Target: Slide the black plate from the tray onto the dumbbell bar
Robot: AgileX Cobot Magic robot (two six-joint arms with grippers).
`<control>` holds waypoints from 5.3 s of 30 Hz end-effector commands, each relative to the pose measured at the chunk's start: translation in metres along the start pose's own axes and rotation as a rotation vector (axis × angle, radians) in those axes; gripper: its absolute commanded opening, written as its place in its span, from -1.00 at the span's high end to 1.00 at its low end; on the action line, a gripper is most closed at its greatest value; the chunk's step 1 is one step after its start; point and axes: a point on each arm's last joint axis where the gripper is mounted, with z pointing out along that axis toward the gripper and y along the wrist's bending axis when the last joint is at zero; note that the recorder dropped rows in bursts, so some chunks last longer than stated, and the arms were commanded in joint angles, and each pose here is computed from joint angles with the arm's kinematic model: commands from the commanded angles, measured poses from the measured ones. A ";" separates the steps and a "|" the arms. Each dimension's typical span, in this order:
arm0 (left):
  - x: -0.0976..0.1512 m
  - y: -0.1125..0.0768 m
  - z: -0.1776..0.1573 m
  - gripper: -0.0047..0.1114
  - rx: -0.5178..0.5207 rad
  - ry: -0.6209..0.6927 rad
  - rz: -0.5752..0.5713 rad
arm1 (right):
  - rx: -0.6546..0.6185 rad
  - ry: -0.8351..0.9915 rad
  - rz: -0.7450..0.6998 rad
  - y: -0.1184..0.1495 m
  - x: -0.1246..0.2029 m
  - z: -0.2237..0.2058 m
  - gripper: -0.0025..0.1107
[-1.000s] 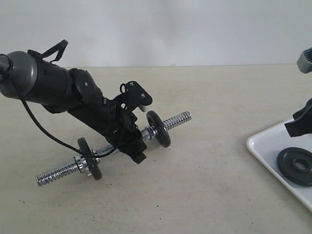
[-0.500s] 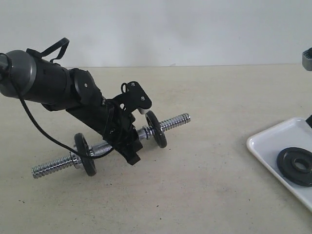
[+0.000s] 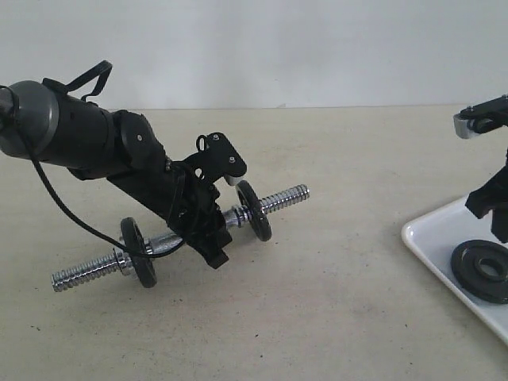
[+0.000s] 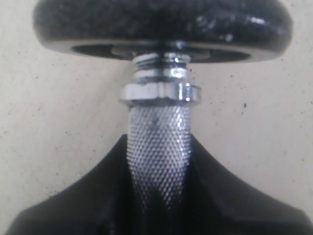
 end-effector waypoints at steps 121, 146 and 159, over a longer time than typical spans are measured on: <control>0.012 -0.014 0.005 0.84 0.129 0.087 -0.033 | -0.055 -0.137 0.366 -0.012 0.019 0.064 -0.90; 0.011 -0.014 0.005 0.84 0.128 0.080 -0.046 | 0.072 -0.098 0.313 0.000 0.013 0.067 -0.90; 0.011 -0.014 0.005 0.84 0.126 0.079 -0.046 | 0.037 -0.028 0.313 0.004 0.013 0.093 -0.90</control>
